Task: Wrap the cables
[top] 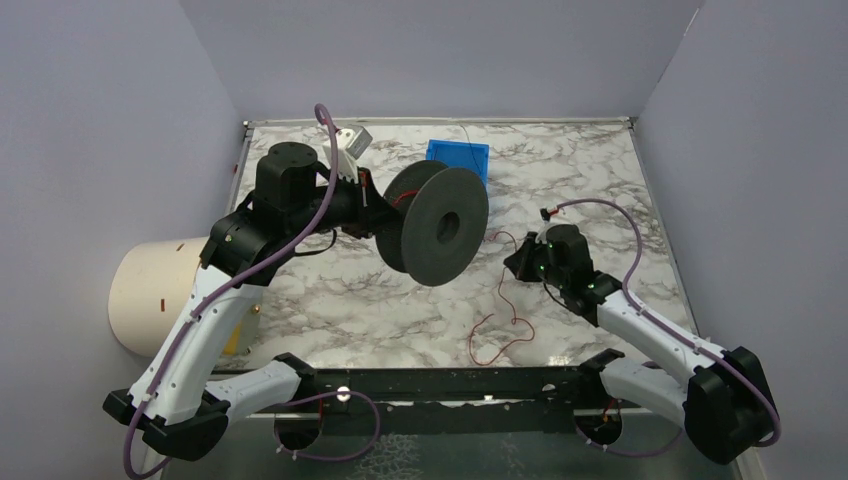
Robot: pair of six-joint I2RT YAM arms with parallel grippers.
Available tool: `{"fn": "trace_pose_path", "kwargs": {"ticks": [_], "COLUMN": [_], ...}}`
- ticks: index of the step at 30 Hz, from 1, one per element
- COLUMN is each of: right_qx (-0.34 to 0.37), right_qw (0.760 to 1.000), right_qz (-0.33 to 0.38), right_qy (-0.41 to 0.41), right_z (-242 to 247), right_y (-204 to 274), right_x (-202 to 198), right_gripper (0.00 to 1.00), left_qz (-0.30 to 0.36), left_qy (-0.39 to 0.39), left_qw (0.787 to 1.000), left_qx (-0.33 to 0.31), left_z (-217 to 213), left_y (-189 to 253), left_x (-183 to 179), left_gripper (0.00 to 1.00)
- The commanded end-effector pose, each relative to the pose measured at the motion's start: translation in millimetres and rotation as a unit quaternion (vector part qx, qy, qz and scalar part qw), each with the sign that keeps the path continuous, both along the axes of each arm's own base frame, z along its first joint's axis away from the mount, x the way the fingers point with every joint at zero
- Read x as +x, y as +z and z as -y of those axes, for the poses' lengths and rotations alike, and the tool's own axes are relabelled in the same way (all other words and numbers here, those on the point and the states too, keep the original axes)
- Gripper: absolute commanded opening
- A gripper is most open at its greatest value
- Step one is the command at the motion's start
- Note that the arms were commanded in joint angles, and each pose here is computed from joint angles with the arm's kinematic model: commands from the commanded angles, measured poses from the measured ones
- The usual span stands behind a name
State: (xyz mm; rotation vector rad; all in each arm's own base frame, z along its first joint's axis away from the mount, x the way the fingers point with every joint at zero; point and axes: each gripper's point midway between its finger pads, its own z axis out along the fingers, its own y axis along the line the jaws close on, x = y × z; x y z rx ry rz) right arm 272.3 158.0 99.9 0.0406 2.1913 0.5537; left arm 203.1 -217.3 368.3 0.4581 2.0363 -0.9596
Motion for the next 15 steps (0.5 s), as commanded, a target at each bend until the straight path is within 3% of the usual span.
{"fn": "trace_pose_path", "kwargs": {"ticks": [1,6,15], "right_qx": [0.032,0.063,0.059], "right_qw": [0.999,0.995,0.991], "right_qz": [-0.005,-0.009,-0.006], "right_qy": [0.037,0.077,0.121], "right_z": [-13.3,-32.2,-79.8], "right_y": [1.9,6.2,14.8], "right_x": [-10.8,-22.9,-46.8], "right_gripper": [0.01,0.01,0.01], "left_qz": [0.064,0.068,0.079], "left_qy": [0.020,0.062,0.127], "left_qw": [0.994,0.990,0.979], "left_qx": [-0.083,-0.105,-0.140], "left_z": [6.3,2.3,-9.3], "left_y": [52.4,60.7,72.8], "left_x": [8.2,20.7,34.6], "left_gripper": [0.00,0.00,0.00]}}
